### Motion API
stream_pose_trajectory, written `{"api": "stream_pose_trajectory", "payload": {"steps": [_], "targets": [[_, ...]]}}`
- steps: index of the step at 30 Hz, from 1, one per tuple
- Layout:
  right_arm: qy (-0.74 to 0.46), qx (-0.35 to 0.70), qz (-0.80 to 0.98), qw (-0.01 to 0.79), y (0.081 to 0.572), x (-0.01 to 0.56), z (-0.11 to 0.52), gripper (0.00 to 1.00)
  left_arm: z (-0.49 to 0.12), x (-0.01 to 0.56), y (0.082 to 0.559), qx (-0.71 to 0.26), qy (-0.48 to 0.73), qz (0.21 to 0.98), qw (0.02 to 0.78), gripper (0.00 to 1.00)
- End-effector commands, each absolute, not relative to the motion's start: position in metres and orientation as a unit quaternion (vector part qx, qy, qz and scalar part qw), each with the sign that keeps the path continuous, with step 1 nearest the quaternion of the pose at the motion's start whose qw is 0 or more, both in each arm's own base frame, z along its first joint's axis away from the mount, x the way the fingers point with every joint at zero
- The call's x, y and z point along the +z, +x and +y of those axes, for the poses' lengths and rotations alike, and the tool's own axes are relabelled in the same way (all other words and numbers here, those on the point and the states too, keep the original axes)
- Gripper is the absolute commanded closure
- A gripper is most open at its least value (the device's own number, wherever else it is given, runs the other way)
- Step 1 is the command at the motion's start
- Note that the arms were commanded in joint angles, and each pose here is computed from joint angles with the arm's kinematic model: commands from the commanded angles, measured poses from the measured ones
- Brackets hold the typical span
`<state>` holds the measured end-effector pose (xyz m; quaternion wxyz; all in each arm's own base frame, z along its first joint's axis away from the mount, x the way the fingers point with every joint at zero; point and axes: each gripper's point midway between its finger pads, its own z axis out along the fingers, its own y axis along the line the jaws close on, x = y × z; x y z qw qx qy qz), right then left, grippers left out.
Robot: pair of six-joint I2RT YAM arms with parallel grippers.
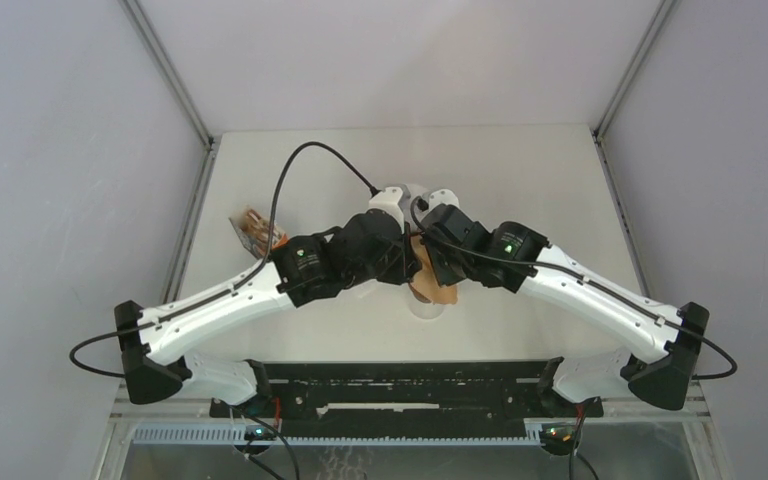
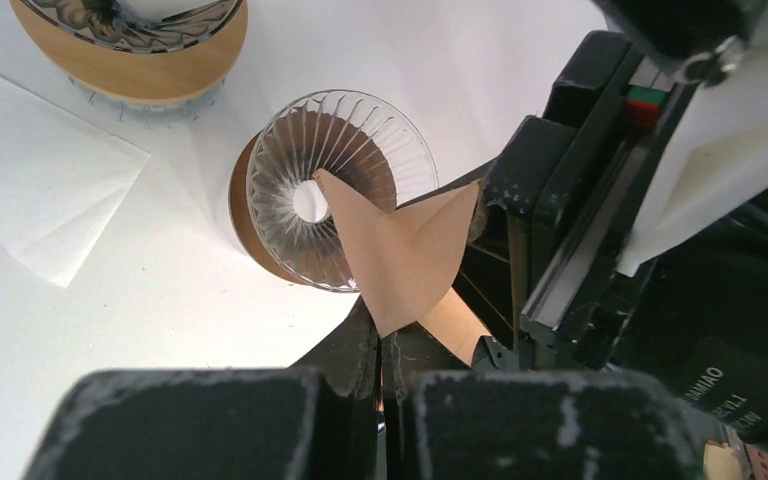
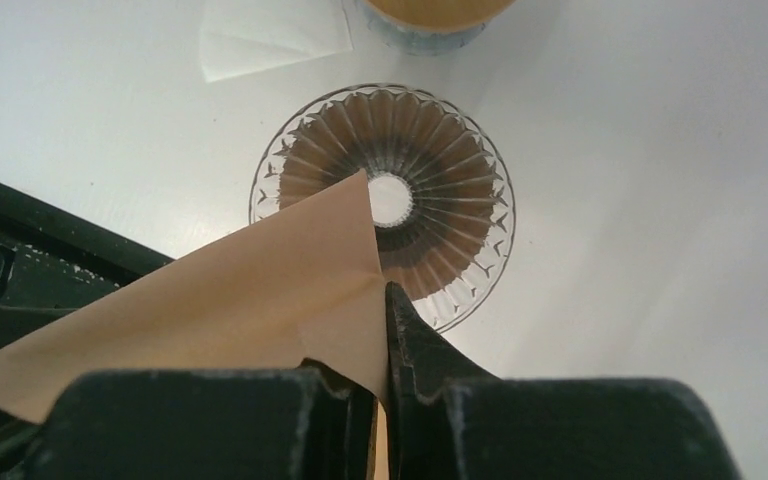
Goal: Place the coffee filter in the dripper
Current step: Place the coffee filter in the coffee dripper.
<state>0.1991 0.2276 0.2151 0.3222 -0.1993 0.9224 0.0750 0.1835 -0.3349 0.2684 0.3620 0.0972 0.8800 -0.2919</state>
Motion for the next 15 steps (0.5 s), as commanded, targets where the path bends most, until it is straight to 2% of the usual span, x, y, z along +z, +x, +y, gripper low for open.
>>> {"api": "stream_pose_trajectory", "payload": {"steps": [1,15], "targets": [[-0.204,0.068,0.924,0.316,0.199,0.229,0.219,0.89,-0.344,0.269,0.185,-0.318,0.093,0.876,0.351,1.0],[-0.202,0.068,0.925,0.315,0.208,0.232,0.218,0.72,-0.355,0.23,0.178,-0.321,0.101,0.899,0.281,1.0]]}}
